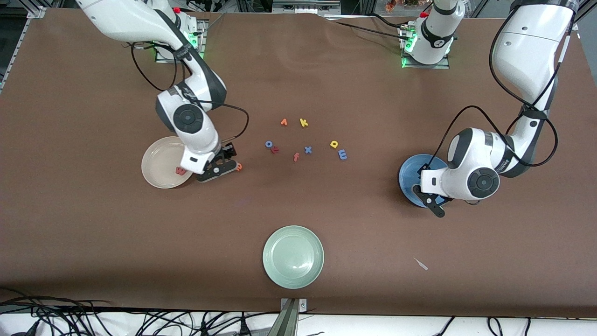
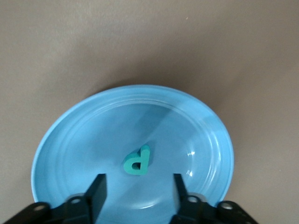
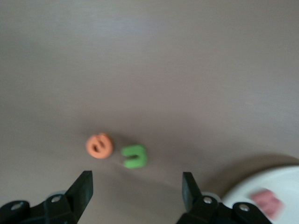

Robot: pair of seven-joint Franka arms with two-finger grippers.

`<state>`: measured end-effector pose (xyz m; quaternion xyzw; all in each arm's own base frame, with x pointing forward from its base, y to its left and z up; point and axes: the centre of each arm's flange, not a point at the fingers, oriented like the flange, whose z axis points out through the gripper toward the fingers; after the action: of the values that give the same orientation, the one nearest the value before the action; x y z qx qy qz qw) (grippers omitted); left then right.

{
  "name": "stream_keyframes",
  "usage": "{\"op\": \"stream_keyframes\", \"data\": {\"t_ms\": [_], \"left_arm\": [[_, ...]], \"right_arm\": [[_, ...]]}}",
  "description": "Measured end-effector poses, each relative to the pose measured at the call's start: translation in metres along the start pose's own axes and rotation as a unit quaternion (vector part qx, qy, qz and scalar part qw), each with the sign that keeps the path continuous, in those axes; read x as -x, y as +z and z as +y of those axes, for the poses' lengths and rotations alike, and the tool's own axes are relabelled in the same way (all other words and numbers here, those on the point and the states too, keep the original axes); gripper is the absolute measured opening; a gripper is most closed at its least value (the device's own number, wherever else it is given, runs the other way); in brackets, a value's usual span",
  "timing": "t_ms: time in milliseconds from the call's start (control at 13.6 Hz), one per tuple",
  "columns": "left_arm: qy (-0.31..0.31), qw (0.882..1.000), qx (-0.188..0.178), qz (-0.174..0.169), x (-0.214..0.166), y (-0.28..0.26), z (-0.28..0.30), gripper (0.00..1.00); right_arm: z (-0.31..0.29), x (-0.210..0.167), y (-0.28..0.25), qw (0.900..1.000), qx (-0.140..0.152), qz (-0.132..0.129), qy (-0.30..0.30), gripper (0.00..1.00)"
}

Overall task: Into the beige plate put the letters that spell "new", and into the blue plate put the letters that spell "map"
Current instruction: 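Grasp the green u with the right gripper while the left gripper grasps blue m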

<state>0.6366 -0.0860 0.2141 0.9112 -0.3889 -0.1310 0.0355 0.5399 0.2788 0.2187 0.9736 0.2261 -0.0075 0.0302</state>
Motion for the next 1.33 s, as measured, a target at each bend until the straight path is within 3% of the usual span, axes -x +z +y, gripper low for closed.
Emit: {"op": "stream_keyframes", "data": {"t_ms": [221,442,663,958,1326], "left_arm": [[-0.005,1.000,0.001,0.008,-0.013,-0.014,0.021,1.00],[-0.073,0.997,0.016,0.006,-0.039,-0.021,0.069,1.00],[-0.167,0.986,0.021,-0.003,-0.072,-0.020,0.137,1.00],[-0.291,0.957,0.006,-0.021,-0.107,0.006,0.228,1.00],[-0.382,0.924,0.013,-0.012,-0.129,0.045,0.268,0.99]], "right_arm": [[-0.010,0.001,0.012,1.000,-0.004,-0.003,-0.001,0.86],[-0.003,0.001,0.013,1.000,0.006,-0.002,-0.005,0.86],[0.001,0.002,0.016,1.000,0.017,-0.003,-0.014,0.86],[0.001,0.008,0.023,1.000,0.020,-0.009,-0.018,0.86],[0.005,0.020,0.042,1.000,0.014,-0.002,-0.017,0.86]]}}
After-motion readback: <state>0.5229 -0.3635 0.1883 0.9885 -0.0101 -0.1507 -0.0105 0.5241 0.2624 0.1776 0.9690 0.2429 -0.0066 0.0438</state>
